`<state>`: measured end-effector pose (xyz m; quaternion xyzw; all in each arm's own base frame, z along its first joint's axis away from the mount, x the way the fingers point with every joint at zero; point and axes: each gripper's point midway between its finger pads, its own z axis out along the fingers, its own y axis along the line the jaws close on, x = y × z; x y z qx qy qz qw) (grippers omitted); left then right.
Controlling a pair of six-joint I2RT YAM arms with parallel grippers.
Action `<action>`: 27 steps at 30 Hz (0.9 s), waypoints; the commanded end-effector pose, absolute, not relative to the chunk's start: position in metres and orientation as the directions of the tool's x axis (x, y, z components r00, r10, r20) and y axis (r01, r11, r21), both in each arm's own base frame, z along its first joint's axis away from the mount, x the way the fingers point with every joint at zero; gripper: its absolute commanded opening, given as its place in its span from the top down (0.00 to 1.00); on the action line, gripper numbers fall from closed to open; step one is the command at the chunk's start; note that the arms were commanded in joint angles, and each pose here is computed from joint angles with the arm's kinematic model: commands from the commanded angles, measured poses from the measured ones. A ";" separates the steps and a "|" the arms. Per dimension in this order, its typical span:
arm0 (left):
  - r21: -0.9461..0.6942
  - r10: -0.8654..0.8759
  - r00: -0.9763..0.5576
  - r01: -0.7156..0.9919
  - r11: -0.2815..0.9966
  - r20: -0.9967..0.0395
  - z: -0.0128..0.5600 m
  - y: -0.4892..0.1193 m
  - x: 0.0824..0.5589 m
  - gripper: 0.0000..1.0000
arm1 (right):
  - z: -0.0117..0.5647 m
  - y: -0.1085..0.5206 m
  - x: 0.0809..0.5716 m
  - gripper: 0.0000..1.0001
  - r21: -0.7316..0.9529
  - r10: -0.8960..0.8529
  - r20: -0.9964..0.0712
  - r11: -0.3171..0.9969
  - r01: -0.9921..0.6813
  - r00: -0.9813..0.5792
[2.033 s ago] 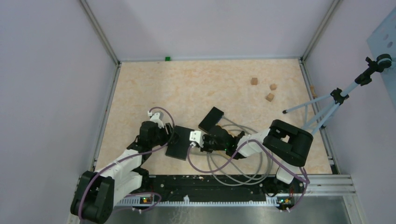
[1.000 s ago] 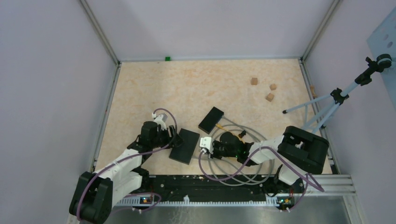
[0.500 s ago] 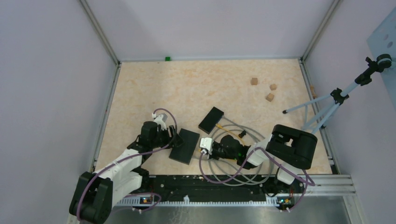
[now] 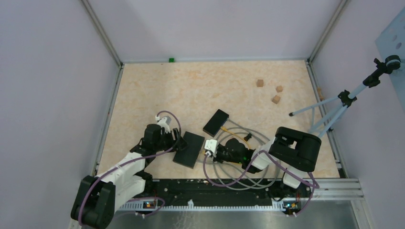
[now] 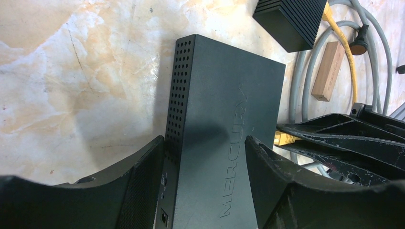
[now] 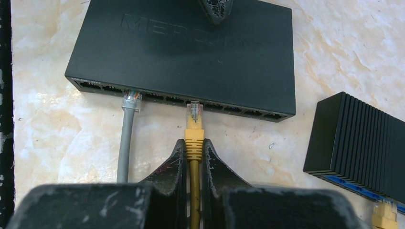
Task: Insert the plug into the switch port
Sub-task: Insert the connector into the switch port.
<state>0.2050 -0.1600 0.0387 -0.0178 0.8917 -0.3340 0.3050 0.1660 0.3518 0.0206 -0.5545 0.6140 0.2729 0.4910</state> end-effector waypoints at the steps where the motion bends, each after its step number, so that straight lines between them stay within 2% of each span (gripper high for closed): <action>1: -0.637 -0.223 -0.822 0.205 0.744 -0.525 0.049 -0.170 0.203 0.33 | 0.011 0.349 0.162 1.00 -0.185 -0.428 -0.902 0.249 -0.951 0.063; 17: -0.638 -0.223 -0.823 0.204 0.742 -0.523 0.048 -0.169 0.202 0.33 | 0.024 0.348 0.163 1.00 -0.174 -0.349 -0.935 0.288 -0.942 0.066; 27: -0.639 -0.225 -0.824 0.200 0.743 -0.520 0.047 -0.169 0.200 0.33 | 0.017 0.357 0.161 1.00 -0.168 -0.376 -0.924 0.249 -0.954 0.064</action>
